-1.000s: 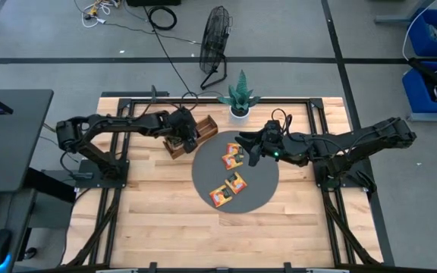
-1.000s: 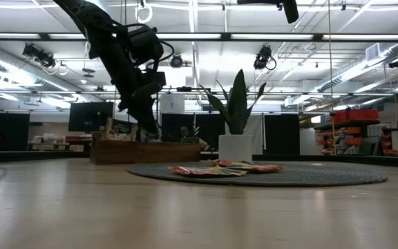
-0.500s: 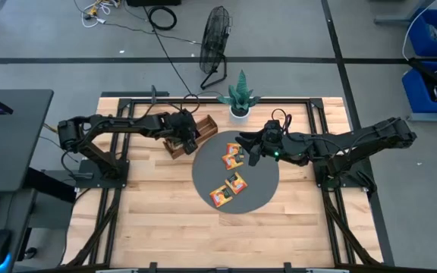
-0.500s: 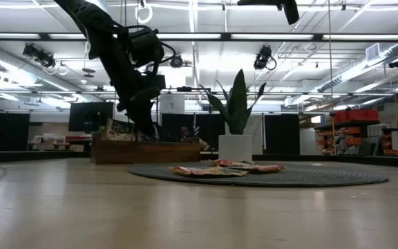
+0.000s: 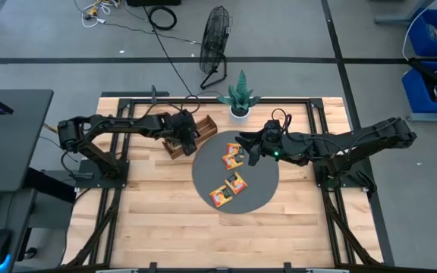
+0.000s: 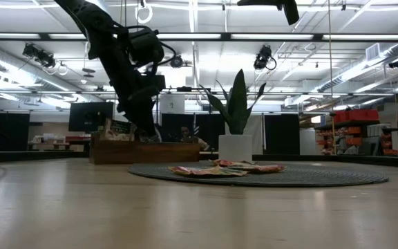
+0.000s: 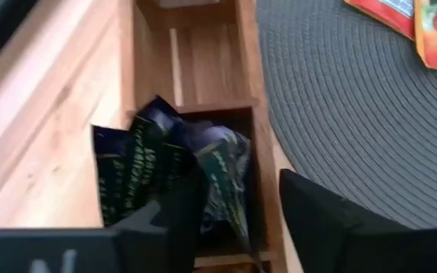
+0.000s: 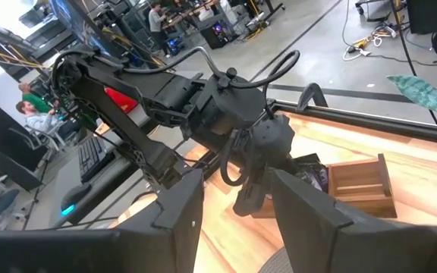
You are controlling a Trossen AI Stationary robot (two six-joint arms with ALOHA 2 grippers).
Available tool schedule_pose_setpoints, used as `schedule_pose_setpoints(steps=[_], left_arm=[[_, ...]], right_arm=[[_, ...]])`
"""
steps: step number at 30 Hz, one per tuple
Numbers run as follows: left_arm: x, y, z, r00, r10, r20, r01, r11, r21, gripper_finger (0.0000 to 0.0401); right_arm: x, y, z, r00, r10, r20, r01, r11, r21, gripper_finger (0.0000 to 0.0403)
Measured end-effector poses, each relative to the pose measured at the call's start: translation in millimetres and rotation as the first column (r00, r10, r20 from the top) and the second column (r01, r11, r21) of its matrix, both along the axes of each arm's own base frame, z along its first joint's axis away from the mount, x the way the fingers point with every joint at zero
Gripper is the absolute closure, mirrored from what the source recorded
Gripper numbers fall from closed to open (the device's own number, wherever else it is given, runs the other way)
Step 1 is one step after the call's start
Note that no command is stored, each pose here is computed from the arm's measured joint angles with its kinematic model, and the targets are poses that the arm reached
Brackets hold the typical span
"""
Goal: Pick & Place Tea
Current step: Put the purple tea bag into the middle section of the wooden organizer, then put the orange tea bag into the right section of the wooden organizer
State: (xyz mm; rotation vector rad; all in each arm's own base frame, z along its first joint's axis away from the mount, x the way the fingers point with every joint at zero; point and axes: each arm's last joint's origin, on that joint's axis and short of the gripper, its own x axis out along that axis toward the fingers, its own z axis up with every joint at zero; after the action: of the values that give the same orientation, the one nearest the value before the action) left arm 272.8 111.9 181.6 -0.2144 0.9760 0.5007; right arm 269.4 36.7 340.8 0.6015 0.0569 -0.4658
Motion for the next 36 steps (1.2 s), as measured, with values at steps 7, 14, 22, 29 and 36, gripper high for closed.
schedule_pose_setpoints(steps=[7, 14, 22, 29, 36], left_arm=[[0.2, -6.3, 1.7, 1.0, -0.024, -0.008, 0.024, 1.0, -0.01, 0.0162], [-6.8, -9.2, 20.0, 0.999, -0.015, 0.035, 0.014, 0.999, 0.029, 0.0147], [-25.6, -17.2, 60.7, 0.987, -0.004, 0.161, -0.014, 0.994, 0.109, 0.015], [-45.9, -36.9, 92.1, 0.958, 0.019, 0.287, -0.048, 0.994, 0.095, 0.0151], [-57.2, -66.3, 110.8, 0.92, -0.011, 0.392, -0.003, 0.999, 0.033, 0.0151]], right_arm=[[0.0, 0.0, 0.0, 1.0, -0.001, 0.001, 0.001, 1.0, 0.003, 0.0239], [0.1, 0.3, -0.5, 1.0, 0.016, -0.004, -0.016, 1.0, 0.006, 0.0239], [-2.1, 0.0, -9.0, 0.994, 0.028, -0.103, -0.03, 0.999, -0.015, 0.0239], [0.3, 1.0, -25.1, 0.93, 0.215, -0.298, -0.244, 0.968, -0.065, 0.0229], [27.5, 13.3, -71.1, 0.764, 0.403, -0.504, -0.475, 0.88, -0.015, 0.0186]])
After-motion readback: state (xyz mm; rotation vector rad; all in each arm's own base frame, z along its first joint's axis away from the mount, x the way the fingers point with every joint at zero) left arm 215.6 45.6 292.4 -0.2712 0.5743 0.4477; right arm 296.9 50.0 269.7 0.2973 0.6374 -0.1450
